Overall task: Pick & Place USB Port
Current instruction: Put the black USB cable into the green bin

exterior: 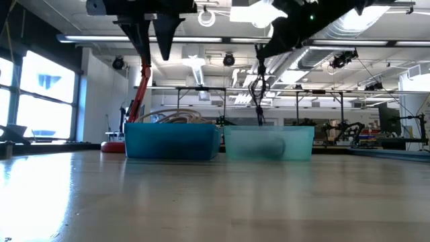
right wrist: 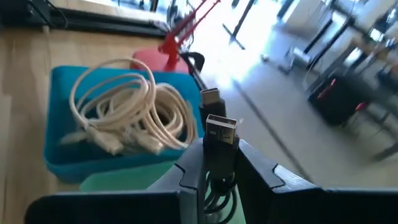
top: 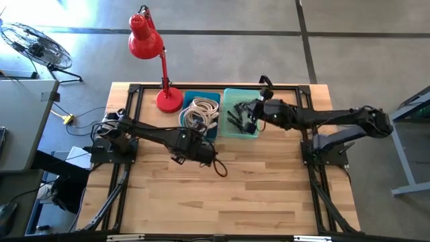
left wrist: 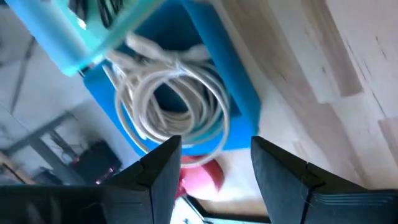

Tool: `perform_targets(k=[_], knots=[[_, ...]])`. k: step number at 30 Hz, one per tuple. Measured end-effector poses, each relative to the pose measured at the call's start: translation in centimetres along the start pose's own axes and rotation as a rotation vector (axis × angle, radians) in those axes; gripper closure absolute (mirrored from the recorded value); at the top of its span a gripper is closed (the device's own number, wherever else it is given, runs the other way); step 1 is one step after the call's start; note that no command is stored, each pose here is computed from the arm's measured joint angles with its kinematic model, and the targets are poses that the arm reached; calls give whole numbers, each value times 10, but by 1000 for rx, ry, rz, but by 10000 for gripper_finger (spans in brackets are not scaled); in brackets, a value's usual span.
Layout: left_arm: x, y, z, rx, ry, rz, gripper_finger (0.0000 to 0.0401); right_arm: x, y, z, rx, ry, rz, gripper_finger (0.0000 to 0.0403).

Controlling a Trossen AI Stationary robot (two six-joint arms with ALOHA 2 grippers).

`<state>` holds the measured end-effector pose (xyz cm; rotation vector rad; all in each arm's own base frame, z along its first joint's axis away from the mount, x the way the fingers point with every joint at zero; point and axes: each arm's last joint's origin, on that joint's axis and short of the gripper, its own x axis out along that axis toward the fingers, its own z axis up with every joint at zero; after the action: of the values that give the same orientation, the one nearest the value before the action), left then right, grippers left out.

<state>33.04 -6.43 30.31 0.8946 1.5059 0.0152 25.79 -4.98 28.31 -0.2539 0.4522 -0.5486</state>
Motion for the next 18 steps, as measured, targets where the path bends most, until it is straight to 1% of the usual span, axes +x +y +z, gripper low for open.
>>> perform_targets(k=[3,12,15,18], knots=[[-1,-3,-3,-22,22,-26,213,9,-8,-15,56,55,18,350],[3,-12,-2,-26,51,-16,213,38,-16,-77,199,247,52,350],[9,-17,-2,-19,70,-23,213,44,-17,-89,245,254,65,350],[16,-22,-3,-25,100,-34,213,47,-18,-93,290,211,78,350]])
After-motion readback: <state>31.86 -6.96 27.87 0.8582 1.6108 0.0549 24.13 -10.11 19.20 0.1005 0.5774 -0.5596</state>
